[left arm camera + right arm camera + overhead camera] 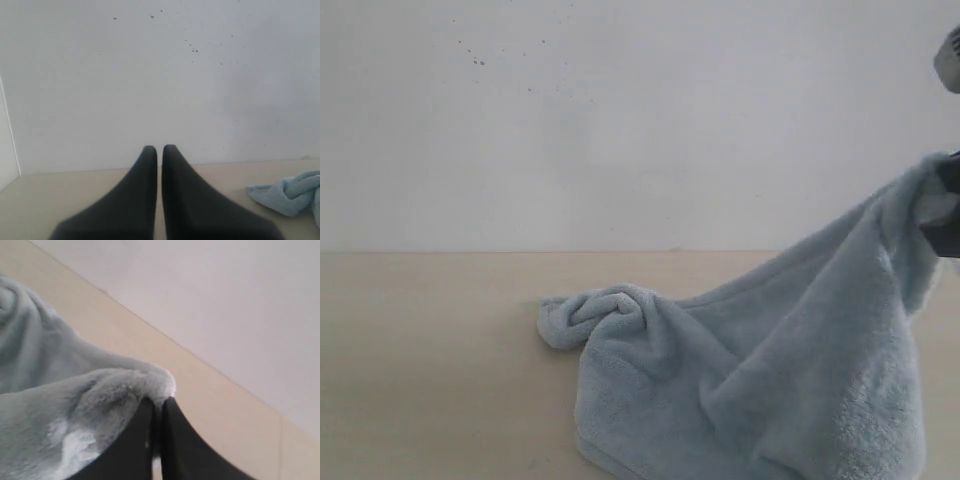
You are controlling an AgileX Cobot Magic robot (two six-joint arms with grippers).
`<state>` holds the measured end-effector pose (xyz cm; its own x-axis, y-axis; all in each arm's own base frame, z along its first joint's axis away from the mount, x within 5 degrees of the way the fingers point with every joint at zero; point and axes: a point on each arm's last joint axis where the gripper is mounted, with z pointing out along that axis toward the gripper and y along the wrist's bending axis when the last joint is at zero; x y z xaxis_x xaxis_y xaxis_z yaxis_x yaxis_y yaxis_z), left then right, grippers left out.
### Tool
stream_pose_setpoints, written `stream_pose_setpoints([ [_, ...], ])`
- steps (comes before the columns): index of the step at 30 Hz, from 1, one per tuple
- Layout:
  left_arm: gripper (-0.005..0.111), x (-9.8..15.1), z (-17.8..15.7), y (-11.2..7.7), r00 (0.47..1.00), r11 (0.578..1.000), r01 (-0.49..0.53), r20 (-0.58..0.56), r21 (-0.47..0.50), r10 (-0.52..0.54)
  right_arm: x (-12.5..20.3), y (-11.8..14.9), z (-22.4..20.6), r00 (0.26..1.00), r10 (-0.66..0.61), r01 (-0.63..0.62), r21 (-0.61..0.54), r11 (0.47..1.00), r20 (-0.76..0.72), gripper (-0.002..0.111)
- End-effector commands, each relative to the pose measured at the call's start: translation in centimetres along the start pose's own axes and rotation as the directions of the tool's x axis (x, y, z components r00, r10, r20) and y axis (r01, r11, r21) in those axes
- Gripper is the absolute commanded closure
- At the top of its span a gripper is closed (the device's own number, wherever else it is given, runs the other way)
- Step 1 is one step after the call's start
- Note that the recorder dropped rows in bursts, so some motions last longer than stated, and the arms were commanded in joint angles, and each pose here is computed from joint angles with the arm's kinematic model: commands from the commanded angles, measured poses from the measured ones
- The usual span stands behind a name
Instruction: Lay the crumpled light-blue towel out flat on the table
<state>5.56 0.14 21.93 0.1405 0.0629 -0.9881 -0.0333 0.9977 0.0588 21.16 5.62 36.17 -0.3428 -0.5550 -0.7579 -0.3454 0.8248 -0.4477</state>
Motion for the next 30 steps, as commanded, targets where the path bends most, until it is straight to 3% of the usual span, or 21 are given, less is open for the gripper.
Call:
stream_pose_setpoints([
  [1,0.103,0.1,0.0,0.0,1.000,1.000,0.012,-0.002,-0.005,-0.012,0.9,-2.1,-0.3,0.994,0.017,0.006,0.203,0.979,-0.110,0.108],
  [6,0.103,0.1,0.0,0.0,1.000,1.000,0.012,-0.002,-0.005,-0.012,1.8,-3.6,-1.0,0.977,0.073,0.008,0.378,0.926,-0.199,0.108],
  [8,0.103,0.1,0.0,0.0,1.000,1.000,0.012,-0.002,-0.005,-0.012,1.9,-3.6,-1.1,0.975,0.093,-0.009,0.387,0.922,-0.201,0.108],
  [11,0.103,0.1,0.0,0.0,1.000,1.000,0.012,-0.002,-0.005,-0.012,1.9,-2.6,-0.8,0.972,0.114,-0.050,0.293,0.955,-0.206,0.108],
  [13,0.103,0.1,0.0,0.0,1.000,1.000,0.012,-0.002,-0.005,-0.012,2.0,-1.3,-0.5,0.968,0.113,-0.076,0.165,0.983,-0.225,0.108],
  [17,0.103,0.1,0.0,0.0,1.000,1.000,0.012,-0.002,-0.005,-0.012,2.6,1.0,0.9,0.954,0.083,-0.095,-0.028,0.995,-0.287,0.108],
  [21,0.103,0.1,0.0,0.0,1.000,1.000,0.013,-0.002,-0.003,-0.013,4.1,2.2,2.4,0.929,0.066,-0.098,-0.069,0.993,-0.363,0.108],
  [30,0.103,0.1,0.0,0.0,1.000,1.000,0.013,0.000,-0.003,-0.013,4.6,2.7,2.7,0.926,0.101,-0.137,-0.074,0.988,-0.363,0.108],
])
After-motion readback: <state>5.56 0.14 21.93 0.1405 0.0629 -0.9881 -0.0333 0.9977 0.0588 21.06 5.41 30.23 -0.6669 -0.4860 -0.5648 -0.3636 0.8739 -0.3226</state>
